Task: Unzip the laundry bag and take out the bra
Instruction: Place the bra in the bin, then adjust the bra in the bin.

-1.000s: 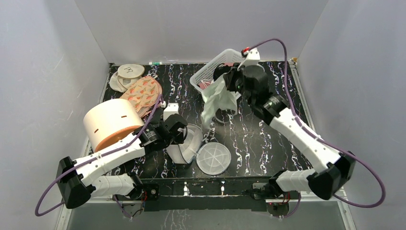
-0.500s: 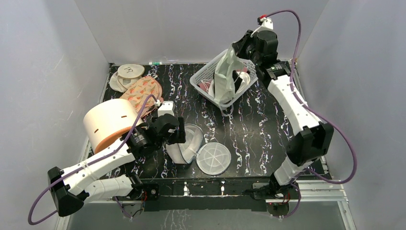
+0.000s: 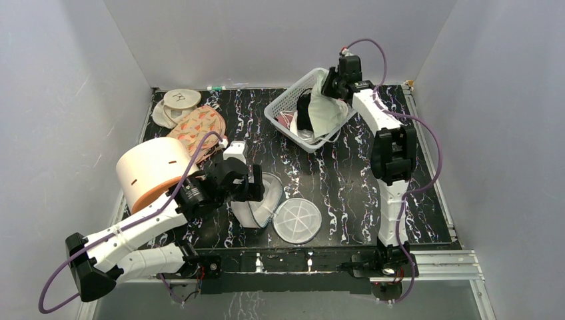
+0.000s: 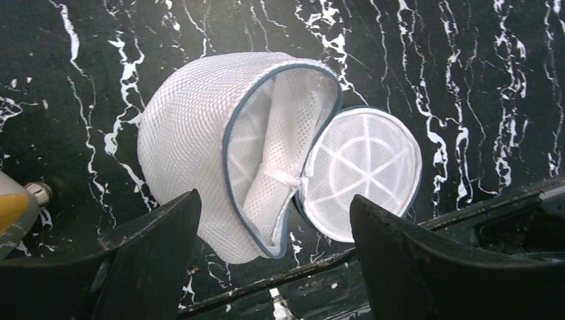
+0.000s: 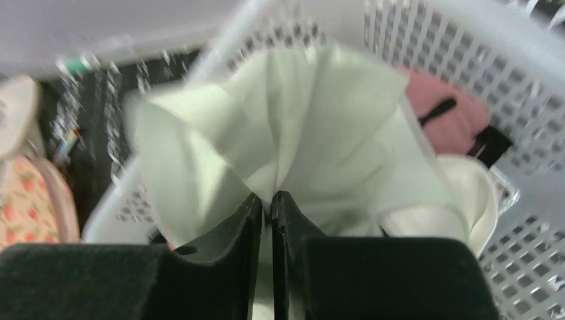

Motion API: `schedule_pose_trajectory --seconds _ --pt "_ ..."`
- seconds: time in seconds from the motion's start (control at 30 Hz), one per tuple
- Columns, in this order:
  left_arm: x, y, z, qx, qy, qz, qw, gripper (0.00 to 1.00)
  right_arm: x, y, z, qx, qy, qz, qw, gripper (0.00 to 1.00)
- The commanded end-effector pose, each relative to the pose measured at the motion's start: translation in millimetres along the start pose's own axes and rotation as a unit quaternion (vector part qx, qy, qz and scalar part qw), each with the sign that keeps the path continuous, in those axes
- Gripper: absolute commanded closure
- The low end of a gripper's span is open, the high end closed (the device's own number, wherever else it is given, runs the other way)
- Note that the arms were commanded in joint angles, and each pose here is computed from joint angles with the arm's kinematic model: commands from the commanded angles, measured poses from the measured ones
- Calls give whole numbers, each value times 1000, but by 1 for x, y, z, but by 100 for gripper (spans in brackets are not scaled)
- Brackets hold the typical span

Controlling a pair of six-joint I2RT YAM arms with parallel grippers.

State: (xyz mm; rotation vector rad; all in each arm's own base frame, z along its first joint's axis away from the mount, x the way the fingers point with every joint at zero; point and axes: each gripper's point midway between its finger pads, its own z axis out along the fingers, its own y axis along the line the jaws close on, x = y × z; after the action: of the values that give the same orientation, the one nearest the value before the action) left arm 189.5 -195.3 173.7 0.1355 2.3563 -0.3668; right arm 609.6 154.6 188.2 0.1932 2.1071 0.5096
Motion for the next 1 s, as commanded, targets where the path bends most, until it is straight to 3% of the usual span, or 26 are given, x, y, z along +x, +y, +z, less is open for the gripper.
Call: schedule_pose_trajectory --seconds 0.0,0.2,0.4,0.6,0.8,0.97 --pt "-8 -16 -5 46 -10 7 999 18 27 14 -15 -45 53 -1 998 86" --pt "-12 -32 2 65 -1 26 998 17 37 -3 -33 -6 67 -29 997 69" --pt "-11 -43 8 83 7 25 996 16 17 -11 -78 35 51 -81 995 38" --pt "-4 -48 15 93 21 26 995 15 31 -14 -110 29 35 -98 994 19" --pt "-4 -58 18 105 32 31 993 16 48 4 -98 -38 56 -89 994 16" --pt "-3 -55 12 109 30 22 993 16 64 -1 -59 -17 84 -91 992 23"
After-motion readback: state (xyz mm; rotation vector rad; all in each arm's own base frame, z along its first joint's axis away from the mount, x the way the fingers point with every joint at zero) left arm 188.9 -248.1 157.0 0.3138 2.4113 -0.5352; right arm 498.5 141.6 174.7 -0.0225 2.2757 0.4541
